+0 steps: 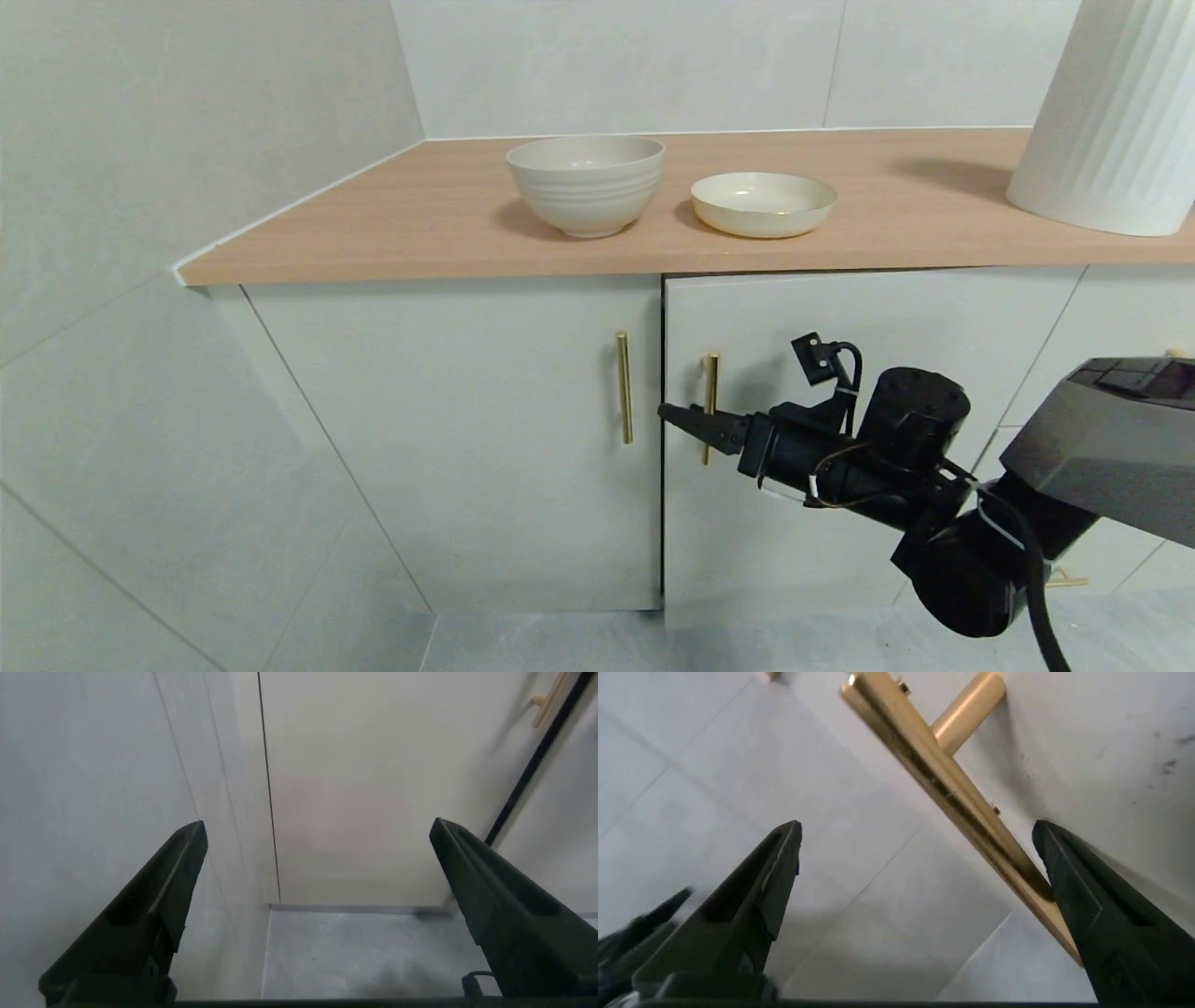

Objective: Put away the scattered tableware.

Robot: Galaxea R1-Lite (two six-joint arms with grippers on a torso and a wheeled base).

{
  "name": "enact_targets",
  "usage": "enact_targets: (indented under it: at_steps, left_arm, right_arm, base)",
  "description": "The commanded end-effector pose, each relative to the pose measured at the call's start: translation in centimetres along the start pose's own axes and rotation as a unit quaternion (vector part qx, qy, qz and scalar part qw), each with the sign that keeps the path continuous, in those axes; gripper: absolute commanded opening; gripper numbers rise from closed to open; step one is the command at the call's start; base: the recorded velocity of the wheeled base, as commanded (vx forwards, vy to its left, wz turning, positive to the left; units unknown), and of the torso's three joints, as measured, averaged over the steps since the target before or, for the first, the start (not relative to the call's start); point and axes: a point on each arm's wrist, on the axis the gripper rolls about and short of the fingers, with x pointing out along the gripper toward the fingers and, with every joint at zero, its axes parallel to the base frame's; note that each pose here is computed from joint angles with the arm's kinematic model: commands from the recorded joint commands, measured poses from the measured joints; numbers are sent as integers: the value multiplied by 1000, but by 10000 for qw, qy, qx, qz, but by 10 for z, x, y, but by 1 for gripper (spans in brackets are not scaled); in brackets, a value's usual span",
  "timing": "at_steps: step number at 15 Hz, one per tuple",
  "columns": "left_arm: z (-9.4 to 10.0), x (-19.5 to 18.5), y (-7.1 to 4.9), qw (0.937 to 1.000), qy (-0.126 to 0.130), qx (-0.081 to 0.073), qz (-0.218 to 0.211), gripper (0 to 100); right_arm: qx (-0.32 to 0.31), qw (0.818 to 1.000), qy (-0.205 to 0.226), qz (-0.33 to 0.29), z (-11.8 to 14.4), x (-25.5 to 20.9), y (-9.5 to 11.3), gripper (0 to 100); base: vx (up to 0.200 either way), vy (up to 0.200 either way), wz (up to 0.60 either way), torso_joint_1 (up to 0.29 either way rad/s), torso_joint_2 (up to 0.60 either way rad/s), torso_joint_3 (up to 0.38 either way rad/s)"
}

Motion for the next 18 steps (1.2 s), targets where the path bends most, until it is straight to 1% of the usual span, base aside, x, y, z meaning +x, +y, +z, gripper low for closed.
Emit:
enact_targets:
  at_steps: [1, 3, 10, 11, 14, 18]
  left_arm:
    - [0, 0, 0, 10000, 9, -5, 2, 100]
    - [0, 0, 0, 10000, 9, 2, 2, 100]
    - [0, 0, 0, 10000, 9, -5, 2, 100]
    - [0, 0, 0, 10000, 9, 2, 2, 100]
    - [0, 0, 0, 10000, 9, -5, 2, 100]
    - [0, 0, 0, 10000, 9, 18, 2, 100]
  right_arm:
    - [-68, 9995, 13, 320, 15, -16, 23, 100]
    - [-71, 9991, 82, 403, 18, -25, 33, 100]
    - [-133, 9990, 70, 411, 24, -37, 47, 100]
    - [-184, 9991, 92, 382, 26, -38, 49, 100]
    - [-597, 9975, 312, 212, 21, -40, 47, 100]
    - [-700, 9968, 348, 182, 28, -47, 59, 100]
  base:
    - [0, 0, 0, 0, 0, 0]
    - [0, 0, 0, 0, 0, 0]
    - [0, 0, 0, 0, 0, 0]
    - [0, 0, 0, 0, 0, 0]
    - [0, 0, 0, 0, 0, 0]
    - [0, 0, 0, 0, 0, 0]
